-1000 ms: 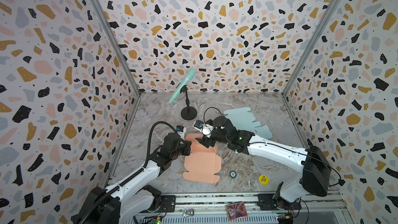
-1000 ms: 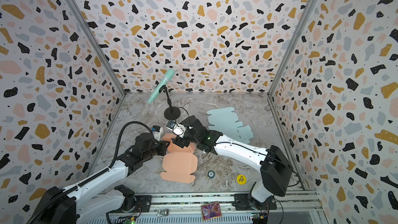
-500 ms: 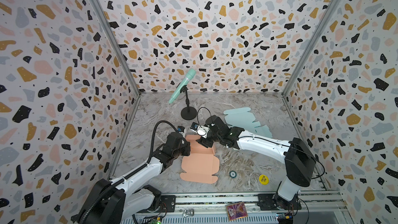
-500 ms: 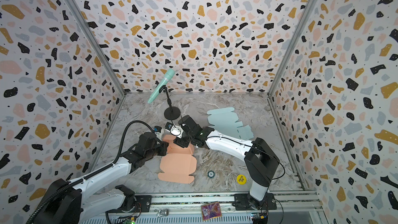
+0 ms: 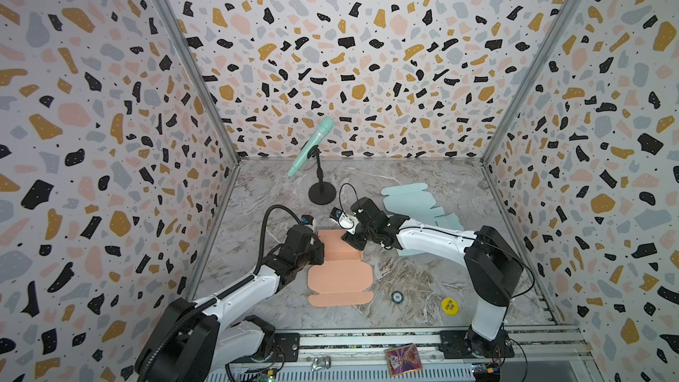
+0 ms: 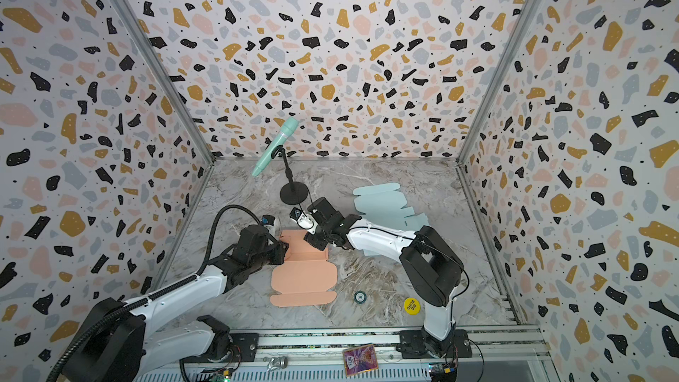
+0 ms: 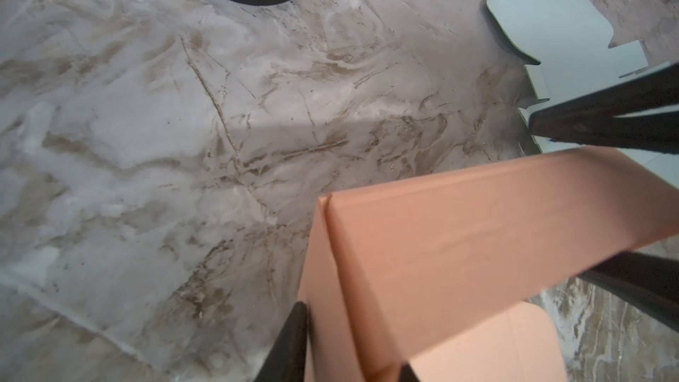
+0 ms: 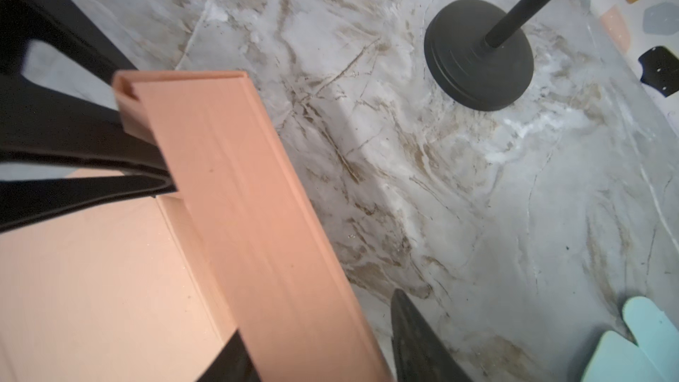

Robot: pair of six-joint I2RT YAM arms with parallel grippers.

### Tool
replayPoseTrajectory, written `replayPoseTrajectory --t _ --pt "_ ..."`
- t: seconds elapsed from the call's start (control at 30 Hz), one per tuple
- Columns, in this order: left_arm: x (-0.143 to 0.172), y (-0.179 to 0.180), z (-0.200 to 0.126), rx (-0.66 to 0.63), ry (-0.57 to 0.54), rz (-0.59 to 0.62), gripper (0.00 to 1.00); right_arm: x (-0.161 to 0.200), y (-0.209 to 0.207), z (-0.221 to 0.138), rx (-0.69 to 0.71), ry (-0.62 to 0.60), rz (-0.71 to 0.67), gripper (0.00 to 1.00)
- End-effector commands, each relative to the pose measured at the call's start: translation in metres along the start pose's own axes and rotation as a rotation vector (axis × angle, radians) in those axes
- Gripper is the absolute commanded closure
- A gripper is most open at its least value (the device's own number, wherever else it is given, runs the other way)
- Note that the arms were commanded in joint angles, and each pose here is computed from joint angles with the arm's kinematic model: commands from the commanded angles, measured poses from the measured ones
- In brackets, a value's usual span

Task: Assemble paper box
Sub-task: First fold the bottom flaps of a flat cardboard box at the center of the table.

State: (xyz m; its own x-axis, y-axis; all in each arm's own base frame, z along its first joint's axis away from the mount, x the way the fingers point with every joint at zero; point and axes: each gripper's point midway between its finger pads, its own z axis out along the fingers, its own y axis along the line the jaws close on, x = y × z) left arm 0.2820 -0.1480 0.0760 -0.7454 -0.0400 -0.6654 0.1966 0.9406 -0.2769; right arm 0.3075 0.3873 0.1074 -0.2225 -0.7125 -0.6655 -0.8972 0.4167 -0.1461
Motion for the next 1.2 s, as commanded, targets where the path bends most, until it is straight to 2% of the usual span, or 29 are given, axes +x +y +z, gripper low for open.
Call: replayPoseTrajectory --t 0.0,0.27,0.6,0.83,1.17 --pt "-0.017 -0.004 -0.006 0.000 -0.053 -0.001 0.66 -0.006 -0.011 -0.003 0.008 -0.023 0.060 0.49" --pt "-0.018 0.000 -0.010 -0.021 -0.068 0.005 0.64 0.002 -0.015 0.007 -0.008 -0.017 0.086 0.50" --pt "-0.044 -0.009 -0.004 0.004 -0.156 0.058 0.56 -0.002 -0.003 0.006 -0.025 -0.023 0.060 0.50" --pt "-0.037 -0.002 0.004 -0.021 -0.147 0.056 0.56 -0.004 0.005 0.005 -0.017 -0.018 0.043 0.50" --pt "-0.030 0.015 -0.012 -0.061 -0.210 -0.005 0.52 0.006 -0.006 0.004 0.060 0.011 0.042 0.53"
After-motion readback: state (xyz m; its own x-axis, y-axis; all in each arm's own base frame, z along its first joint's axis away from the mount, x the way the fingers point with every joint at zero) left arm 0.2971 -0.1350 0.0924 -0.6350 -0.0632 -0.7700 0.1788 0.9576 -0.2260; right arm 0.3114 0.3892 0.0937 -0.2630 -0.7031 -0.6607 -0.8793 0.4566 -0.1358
